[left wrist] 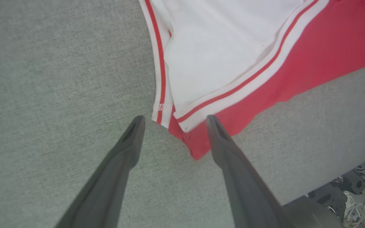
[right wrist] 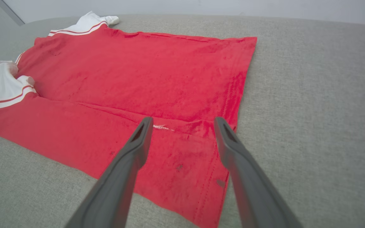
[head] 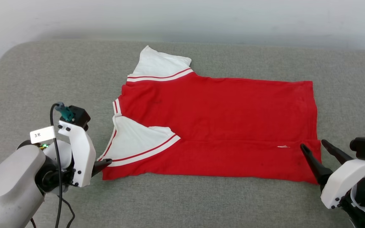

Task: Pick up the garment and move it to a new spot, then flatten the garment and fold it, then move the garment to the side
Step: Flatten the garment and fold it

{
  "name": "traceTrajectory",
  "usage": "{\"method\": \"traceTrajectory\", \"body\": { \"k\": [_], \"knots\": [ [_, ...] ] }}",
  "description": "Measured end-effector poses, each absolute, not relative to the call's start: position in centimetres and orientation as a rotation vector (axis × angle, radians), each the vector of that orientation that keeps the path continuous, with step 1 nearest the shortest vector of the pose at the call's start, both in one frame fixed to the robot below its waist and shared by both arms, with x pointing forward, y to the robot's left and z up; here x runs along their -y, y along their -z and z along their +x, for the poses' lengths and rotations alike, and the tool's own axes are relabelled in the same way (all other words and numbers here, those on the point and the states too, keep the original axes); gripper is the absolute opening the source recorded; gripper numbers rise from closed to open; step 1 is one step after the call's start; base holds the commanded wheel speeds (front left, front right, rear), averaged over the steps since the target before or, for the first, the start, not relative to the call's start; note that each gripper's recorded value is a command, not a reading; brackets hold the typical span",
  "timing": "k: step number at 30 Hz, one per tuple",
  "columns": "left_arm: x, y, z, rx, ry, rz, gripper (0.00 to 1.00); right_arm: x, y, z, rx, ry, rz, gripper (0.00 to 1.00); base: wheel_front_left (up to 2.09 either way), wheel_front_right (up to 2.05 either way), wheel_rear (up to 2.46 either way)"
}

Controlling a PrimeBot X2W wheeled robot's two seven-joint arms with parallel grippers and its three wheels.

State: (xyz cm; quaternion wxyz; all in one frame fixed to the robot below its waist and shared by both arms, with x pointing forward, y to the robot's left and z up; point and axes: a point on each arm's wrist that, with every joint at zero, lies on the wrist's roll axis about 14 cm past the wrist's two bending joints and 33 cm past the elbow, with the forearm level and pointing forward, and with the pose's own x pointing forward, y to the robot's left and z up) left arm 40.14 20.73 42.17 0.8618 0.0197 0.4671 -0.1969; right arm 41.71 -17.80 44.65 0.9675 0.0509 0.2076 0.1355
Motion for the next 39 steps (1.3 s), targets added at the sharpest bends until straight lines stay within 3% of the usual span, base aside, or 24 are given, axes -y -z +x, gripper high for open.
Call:
{"method": "traceTrajectory", "body": {
  "k": [14,15,16,27,39],
  "knots": [
    [-20.2,-36.6,39.4,-1.192,0.444,0.090,0.98,19.4,-43.3,41.9,-0.455,-0.221,0.111,1.00,0.00,0.00,0.00],
    [-20.1,-36.5,39.3,-1.198,0.449,0.093,0.16,19.5,-43.2,42.0,-0.455,-0.218,0.111,1.00,0.00,0.00,0.00],
    [-20.1,-36.5,39.4,-1.198,0.452,0.098,0.00,19.7,-43.3,42.0,-0.453,-0.215,0.111,1.00,0.00,0.00,0.00],
    [-19.2,-39.0,40.0,-1.062,0.475,0.093,0.00,20.5,-46.6,43.0,-0.452,-0.252,-0.014,1.00,0.00,0.00,0.00],
    [-18.7,-42.0,40.7,-0.909,0.510,0.123,0.00,20.9,-43.9,40.7,-0.903,-0.338,-0.172,1.00,0.00,0.00,0.00]
  ]
}}
